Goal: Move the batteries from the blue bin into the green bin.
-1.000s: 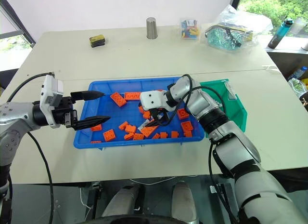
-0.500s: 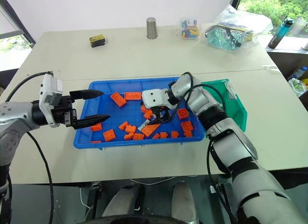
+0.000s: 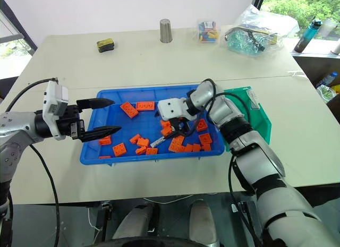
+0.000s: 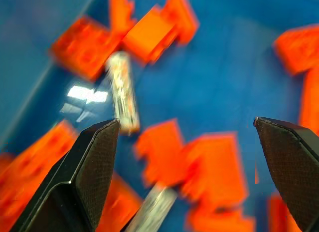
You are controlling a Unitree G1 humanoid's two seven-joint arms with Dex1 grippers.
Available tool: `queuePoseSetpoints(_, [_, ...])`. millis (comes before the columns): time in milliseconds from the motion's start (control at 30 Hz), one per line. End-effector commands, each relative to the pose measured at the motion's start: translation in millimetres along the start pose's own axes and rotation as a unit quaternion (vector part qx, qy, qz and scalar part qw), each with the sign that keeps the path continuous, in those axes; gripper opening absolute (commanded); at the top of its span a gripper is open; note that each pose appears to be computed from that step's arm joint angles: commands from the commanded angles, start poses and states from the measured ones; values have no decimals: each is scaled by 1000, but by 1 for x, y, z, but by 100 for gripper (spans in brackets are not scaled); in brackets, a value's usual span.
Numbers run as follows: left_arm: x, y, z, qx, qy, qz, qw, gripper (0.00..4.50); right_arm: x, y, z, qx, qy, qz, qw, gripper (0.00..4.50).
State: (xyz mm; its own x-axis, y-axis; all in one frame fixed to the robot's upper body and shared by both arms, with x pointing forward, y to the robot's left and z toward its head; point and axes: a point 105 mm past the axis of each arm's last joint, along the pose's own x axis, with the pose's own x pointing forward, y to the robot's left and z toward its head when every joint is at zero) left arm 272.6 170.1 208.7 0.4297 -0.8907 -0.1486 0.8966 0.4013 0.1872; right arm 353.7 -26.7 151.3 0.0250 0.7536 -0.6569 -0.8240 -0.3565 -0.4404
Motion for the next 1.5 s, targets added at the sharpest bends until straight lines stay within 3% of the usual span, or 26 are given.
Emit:
queuePoseSetpoints(33, [-2, -1, 10, 23, -8, 2, 1000, 450, -5, -2, 8, -18, -10, 7, 1000, 443])
queuePoseSetpoints(633, [0, -7, 10, 19, -7, -7, 1000, 450, 27, 32, -10, -13, 8, 89, 996, 443])
queuePoseSetpoints(733, [1, -7, 10, 18, -7, -8, 1000, 450, 32, 37, -12, -14, 9, 101, 995, 372])
queuePoseSetpoints(1000, [1, -8, 4, 9, -5, -10, 1000, 450, 26, 29, -2, 16, -21, 64, 998, 17])
queuePoseSetpoints(1267, [4, -4, -2, 3, -5, -14, 1000, 450, -25, -5, 24, 105, -83, -101, 986, 17])
queuePoseSetpoints(1400, [4, -1, -3, 1, -5, -16, 1000, 450, -90, -34, 31, 199, -120, -256, 938, 17])
queuePoseSetpoints(1500, [1, 1, -3, -1, -6, -15, 1000, 450, -145, -34, 13, 261, -108, -366, 887, 17])
